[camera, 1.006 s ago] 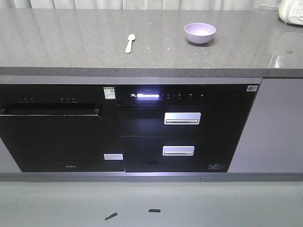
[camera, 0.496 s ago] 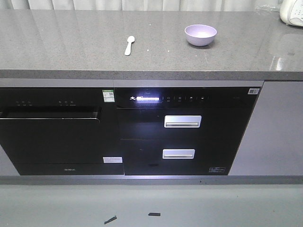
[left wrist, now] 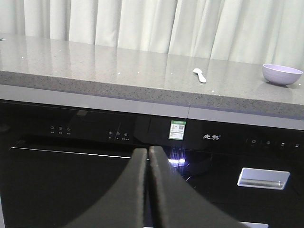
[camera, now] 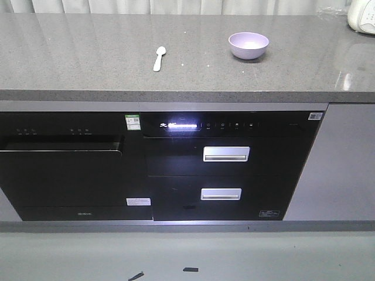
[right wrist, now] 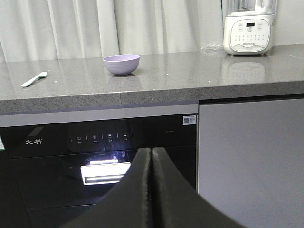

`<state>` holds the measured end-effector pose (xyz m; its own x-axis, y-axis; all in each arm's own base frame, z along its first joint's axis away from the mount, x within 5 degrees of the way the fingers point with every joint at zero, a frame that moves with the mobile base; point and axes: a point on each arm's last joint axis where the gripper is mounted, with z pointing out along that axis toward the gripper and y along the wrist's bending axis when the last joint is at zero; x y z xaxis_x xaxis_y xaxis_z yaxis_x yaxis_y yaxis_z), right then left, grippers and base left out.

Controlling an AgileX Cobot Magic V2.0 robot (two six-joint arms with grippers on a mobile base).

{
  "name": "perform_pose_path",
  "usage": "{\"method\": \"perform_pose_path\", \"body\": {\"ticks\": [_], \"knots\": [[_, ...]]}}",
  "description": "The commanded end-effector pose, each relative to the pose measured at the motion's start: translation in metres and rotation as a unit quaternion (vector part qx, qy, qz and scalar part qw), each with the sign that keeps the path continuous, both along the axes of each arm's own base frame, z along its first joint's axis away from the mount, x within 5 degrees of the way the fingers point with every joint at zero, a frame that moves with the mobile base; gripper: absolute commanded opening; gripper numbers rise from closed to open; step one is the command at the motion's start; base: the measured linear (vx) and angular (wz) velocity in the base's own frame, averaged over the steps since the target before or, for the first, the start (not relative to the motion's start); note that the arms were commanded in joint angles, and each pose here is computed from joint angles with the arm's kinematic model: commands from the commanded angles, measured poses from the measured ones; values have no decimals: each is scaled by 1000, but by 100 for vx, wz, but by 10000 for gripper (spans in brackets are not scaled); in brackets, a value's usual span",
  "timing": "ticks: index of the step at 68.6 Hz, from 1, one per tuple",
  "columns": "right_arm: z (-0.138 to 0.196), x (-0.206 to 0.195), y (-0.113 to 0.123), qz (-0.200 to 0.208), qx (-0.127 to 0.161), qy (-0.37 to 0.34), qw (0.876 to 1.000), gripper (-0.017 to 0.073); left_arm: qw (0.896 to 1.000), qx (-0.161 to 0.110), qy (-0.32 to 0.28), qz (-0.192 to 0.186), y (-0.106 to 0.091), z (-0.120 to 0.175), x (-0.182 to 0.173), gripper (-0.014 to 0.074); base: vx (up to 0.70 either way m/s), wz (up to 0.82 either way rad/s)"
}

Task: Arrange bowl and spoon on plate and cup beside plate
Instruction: 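Drive forward until the counter edge is just ahead of the grippers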

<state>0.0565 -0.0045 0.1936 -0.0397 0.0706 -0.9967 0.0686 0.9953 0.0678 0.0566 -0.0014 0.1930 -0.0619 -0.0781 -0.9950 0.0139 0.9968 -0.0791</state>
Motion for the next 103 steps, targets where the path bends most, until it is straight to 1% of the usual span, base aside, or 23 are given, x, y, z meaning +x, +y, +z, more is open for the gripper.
{"method": "perform_pose_path", "body": {"ticks": [1, 103], "knots": [[4, 0, 1, 4, -9, -34, 999, -1, 1000, -2, -31, -1, 0, 0, 0, -6, 3, 0], [4, 0, 1, 4, -9, -34, 999, -1, 1000, -2, -31, -1, 0, 0, 0, -6, 3, -1]]}}
